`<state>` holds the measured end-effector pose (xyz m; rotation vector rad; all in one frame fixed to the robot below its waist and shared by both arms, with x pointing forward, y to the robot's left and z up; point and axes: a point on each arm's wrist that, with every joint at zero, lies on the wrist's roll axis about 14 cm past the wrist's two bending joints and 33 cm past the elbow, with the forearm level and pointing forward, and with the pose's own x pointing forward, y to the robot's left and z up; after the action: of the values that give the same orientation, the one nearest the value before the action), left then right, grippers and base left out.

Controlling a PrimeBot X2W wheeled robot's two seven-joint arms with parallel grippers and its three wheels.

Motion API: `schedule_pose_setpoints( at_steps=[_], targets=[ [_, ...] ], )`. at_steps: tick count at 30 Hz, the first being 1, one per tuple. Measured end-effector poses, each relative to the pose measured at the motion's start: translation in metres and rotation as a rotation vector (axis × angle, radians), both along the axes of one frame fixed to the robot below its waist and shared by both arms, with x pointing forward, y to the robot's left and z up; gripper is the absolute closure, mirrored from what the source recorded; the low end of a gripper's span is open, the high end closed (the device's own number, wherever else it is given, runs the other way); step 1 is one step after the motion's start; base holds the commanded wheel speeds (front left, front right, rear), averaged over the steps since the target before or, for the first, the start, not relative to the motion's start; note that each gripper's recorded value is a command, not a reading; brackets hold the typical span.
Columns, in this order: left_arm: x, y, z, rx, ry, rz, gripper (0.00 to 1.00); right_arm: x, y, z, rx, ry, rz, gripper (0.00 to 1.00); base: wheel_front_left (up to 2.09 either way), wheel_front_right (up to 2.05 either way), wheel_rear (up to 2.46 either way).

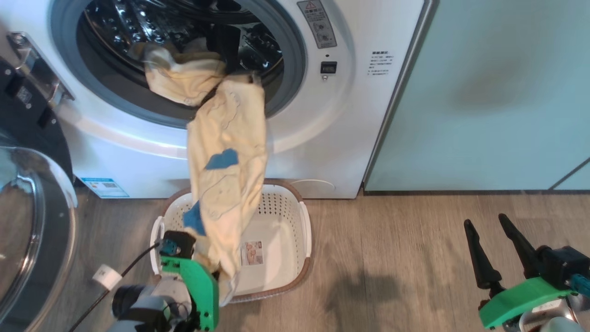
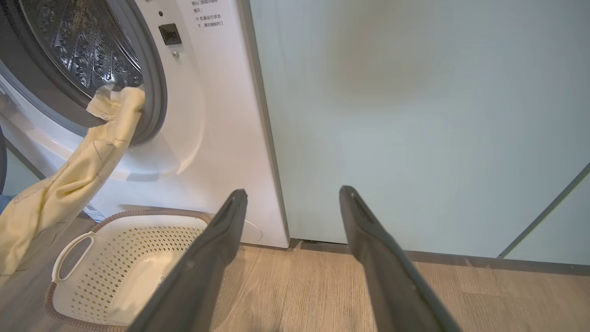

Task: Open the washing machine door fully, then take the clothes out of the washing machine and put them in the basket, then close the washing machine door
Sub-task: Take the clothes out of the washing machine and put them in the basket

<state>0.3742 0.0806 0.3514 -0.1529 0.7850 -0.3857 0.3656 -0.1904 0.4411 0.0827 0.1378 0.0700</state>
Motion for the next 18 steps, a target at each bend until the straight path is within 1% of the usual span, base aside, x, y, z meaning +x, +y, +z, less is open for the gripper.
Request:
schedule_pose_setpoints(
  at_steps=[8,11,18],
  targets=[
    [-0.012,0.005,-0.043,0.067,0.136,-0.014,1.00,0.000,-0.008,-0.011,-0.006,0.035,-0.022,0.00,0.00,0.00,0.00],
    [-0.006,0.006,-0.055,0.093,0.169,-0.013,1.00,0.005,-0.011,-0.011,-0.012,0.034,-0.028,0.00,0.00,0.00,0.00],
    [0.019,0.003,-0.076,0.133,0.188,-0.037,1.00,0.017,-0.020,-0.012,-0.027,0.036,-0.050,0.00,0.00,0.00,0.00]
  ],
)
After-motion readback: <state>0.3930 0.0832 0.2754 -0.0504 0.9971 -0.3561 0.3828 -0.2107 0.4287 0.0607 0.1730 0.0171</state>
